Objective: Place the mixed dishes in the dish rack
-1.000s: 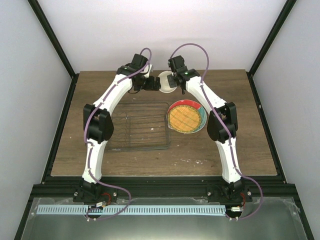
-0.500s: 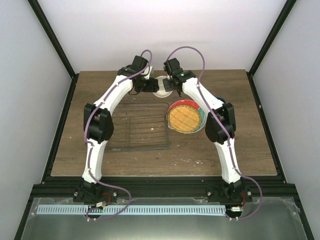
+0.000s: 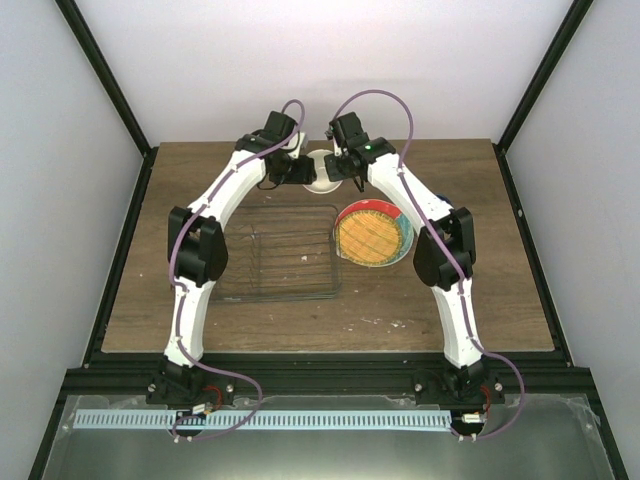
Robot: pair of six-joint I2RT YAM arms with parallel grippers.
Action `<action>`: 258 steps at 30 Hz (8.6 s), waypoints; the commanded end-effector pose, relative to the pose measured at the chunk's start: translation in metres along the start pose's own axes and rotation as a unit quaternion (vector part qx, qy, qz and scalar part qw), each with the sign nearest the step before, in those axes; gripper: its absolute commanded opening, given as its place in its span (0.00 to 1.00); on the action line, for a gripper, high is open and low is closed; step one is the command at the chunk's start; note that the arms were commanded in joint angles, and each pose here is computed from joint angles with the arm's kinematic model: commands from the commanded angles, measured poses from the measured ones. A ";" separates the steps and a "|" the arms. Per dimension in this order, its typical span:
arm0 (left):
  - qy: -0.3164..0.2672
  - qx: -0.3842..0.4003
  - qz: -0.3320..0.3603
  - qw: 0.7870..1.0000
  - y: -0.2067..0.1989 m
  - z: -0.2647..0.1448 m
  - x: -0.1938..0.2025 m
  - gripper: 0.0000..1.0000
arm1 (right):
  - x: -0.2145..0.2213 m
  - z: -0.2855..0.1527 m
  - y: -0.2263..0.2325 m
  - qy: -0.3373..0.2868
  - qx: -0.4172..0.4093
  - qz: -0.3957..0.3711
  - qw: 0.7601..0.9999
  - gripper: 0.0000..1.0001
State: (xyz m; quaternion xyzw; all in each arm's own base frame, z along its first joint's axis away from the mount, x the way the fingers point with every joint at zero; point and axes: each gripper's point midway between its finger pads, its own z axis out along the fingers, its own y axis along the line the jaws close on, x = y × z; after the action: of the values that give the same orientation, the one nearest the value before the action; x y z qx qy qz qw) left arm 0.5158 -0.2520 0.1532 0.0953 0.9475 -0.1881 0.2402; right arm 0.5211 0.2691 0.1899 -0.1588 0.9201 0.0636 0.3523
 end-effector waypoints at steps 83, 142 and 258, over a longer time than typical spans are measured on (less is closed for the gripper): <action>-0.133 0.272 0.026 0.953 -0.073 -0.077 -0.052 0.00 | -0.022 -0.084 0.045 -0.052 -0.524 0.127 0.840 1.00; -0.204 0.012 -0.040 0.978 0.071 -0.178 -0.016 1.00 | 0.011 -0.103 0.073 -0.014 -0.161 -0.112 0.980 0.34; -0.081 0.064 0.063 0.993 -0.022 -0.054 -0.022 1.00 | 0.116 -0.084 -0.220 0.114 0.181 0.250 0.944 0.65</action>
State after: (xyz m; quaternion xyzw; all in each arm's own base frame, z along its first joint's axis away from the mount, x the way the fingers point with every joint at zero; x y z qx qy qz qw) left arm 0.5041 -0.2524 0.2153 0.1464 0.9013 -0.2481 0.3235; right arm 0.4579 0.0432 0.1682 0.1032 0.9673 -0.0139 0.2314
